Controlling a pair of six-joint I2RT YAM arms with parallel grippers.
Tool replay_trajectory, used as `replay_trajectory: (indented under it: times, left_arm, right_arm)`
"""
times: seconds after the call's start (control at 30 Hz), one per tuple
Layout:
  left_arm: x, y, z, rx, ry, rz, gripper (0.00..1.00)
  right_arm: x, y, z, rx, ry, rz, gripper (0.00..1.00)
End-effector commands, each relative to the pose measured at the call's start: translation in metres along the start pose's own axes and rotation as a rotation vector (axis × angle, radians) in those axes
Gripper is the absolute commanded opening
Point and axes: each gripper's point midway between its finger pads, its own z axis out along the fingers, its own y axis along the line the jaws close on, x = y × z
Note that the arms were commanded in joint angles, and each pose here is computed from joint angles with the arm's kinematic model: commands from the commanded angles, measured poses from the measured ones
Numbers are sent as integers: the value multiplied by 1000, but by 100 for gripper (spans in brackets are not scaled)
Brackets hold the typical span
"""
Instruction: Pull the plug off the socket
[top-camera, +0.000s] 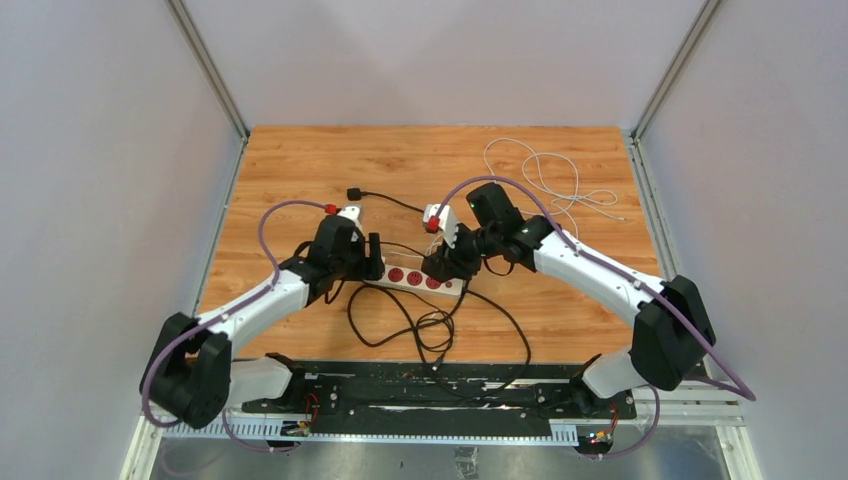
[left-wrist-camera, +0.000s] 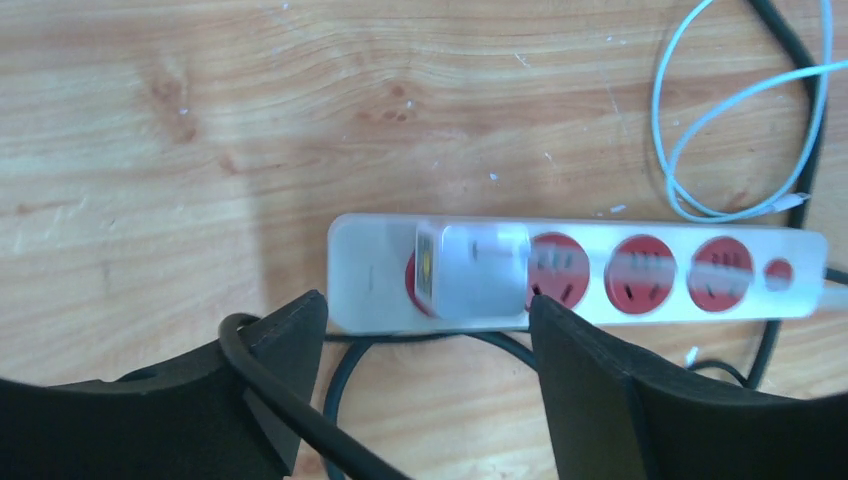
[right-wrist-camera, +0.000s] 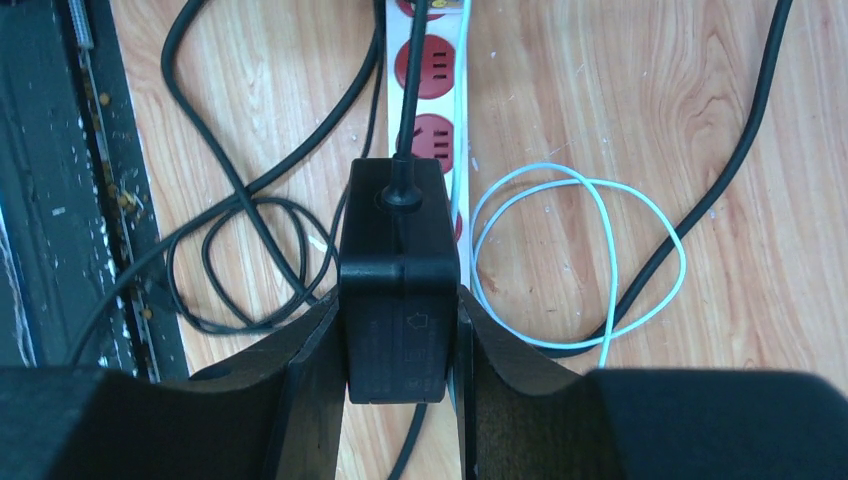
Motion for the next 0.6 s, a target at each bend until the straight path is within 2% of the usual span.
replay_trajectory:
  times: [0.0,0.2,0.3,0.43,0.57]
  left_arm:
    - [6,3,-28,23,-5,-20,80]
    - [13,-21,-53,178,-20,-57,91]
    - [5,-44,-71,324,-85,-69,94]
    - [-12,-87,-106,612,-213,-58,99]
    - [-21,-104,-129,727,-256,-47,99]
  right_arm:
    - [-15,-18,4,47,-16,195,0]
    - [-29,-31,19,59,-52,286,0]
    - [-40,-24,24,-5,-98,303,0]
    - [-56,-11,27,-102,-162,328,0]
    - [-78,8,21,-228,-252,340,0]
